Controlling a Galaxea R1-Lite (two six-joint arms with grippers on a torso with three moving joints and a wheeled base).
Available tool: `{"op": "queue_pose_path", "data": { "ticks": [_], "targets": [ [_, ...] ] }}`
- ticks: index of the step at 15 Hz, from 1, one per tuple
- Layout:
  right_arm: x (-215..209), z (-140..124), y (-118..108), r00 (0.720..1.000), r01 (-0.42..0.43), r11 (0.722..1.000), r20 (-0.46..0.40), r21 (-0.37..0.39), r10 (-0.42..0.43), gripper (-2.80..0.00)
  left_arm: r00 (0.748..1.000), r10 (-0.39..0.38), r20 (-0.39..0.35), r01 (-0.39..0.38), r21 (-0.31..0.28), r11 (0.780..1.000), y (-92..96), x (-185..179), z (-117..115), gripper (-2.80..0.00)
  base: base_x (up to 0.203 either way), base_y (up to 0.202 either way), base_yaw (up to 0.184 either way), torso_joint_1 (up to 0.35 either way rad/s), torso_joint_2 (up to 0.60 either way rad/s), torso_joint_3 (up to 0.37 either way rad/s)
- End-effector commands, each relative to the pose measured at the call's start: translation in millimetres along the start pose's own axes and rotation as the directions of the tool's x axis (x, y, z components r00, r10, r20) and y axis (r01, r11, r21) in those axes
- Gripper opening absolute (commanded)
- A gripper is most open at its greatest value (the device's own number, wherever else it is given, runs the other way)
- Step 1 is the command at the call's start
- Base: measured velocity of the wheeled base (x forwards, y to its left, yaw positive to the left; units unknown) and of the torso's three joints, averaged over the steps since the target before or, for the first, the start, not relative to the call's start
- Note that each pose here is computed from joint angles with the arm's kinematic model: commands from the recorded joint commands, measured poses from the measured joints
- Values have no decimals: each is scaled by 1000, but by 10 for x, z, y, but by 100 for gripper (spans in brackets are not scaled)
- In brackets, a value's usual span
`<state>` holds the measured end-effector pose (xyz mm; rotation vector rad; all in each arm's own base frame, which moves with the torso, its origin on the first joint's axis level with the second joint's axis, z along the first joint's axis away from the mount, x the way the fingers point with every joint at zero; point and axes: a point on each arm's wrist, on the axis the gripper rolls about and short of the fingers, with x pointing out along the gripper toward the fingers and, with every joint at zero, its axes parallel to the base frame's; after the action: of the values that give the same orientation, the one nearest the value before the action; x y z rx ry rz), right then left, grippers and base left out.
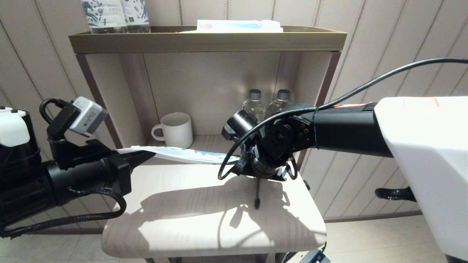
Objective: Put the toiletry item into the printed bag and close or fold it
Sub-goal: Pick up a toothbrush, then place the toothbrush in the storage bag
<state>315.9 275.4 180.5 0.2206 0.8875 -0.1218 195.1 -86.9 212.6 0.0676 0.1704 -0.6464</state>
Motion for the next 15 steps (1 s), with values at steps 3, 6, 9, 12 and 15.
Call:
{"op": "queue_pose_path", "data": {
  "ticks": [3,6,9,12,15],
  "targets": [
    [-39,14,-17,1000,1,1000,4,4,-1,-280,1000,-1,-3,1,0,1000,2,7,-11,-280,0,0,0,0,0,0],
    [-426,143,-90,996,-67,998,56,21,65,-280,1000,-2,-13,2,-1,1000,6,28,-31,-280,0,0,0,0,0,0],
    [-828,259,-210,985,-134,990,111,32,130,-280,1000,-4,-15,4,-2,1000,2,26,-35,-280,0,0,0,0,0,0],
    [-994,287,-303,983,-143,989,118,37,137,-280,1000,-3,-19,3,-2,1000,5,32,-42,-280,0,0,0,0,0,0],
    [-1084,304,-359,982,-150,988,125,41,144,-280,1000,-4,-18,4,-2,1000,4,37,-38,-280,0,0,0,0,0,0]
  ]
}}
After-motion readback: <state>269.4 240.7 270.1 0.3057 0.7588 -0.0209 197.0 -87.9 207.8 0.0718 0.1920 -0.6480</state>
